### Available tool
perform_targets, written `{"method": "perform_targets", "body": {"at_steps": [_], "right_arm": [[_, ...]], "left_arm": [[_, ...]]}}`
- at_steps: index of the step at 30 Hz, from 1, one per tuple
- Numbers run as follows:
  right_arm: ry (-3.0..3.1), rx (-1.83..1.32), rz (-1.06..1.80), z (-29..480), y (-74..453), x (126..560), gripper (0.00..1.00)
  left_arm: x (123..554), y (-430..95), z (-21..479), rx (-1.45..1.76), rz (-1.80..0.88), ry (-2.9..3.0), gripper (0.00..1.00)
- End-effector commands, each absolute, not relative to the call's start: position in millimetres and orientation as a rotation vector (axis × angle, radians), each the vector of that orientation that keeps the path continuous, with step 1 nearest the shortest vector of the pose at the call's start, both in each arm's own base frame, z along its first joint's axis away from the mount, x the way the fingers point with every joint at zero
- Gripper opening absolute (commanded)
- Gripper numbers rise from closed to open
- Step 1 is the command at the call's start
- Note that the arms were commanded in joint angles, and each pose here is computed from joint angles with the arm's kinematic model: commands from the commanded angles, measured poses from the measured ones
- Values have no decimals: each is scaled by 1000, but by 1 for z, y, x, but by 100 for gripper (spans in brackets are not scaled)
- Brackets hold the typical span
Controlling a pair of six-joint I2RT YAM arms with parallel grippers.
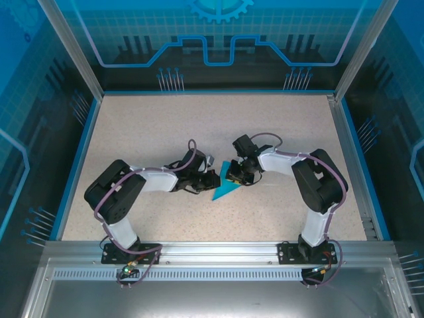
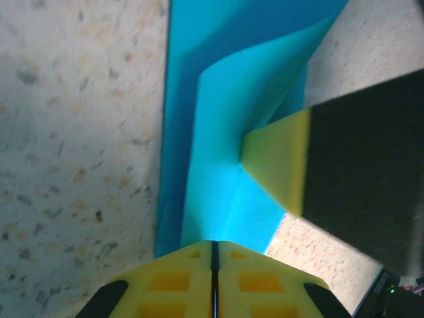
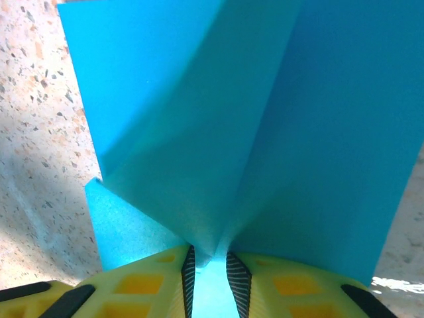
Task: Fold a paper plane with a square sheet of paper (pick it up from the middle)
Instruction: Fourth fold the wing at the center of the table.
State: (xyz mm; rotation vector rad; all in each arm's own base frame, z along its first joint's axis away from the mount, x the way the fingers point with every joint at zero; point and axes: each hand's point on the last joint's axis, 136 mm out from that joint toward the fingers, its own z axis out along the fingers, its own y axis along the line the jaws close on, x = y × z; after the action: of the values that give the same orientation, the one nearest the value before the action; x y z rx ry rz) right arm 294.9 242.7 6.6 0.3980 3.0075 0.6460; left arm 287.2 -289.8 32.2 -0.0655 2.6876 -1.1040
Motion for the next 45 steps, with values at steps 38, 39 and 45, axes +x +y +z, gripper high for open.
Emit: {"method": "perform_targets", "body": {"at_steps": [38, 39, 45], "right_arm": [[3219, 466, 207, -58, 195, 247, 26], [3222, 467, 204, -59, 195, 246, 26], [3227, 467, 198, -60, 195, 246, 26]], "left_arm": [[310, -290, 15, -115, -989, 2755, 9], [310, -290, 14, -118, -984, 2758, 9], [309, -287, 9, -129, -960, 2770, 8]]}}
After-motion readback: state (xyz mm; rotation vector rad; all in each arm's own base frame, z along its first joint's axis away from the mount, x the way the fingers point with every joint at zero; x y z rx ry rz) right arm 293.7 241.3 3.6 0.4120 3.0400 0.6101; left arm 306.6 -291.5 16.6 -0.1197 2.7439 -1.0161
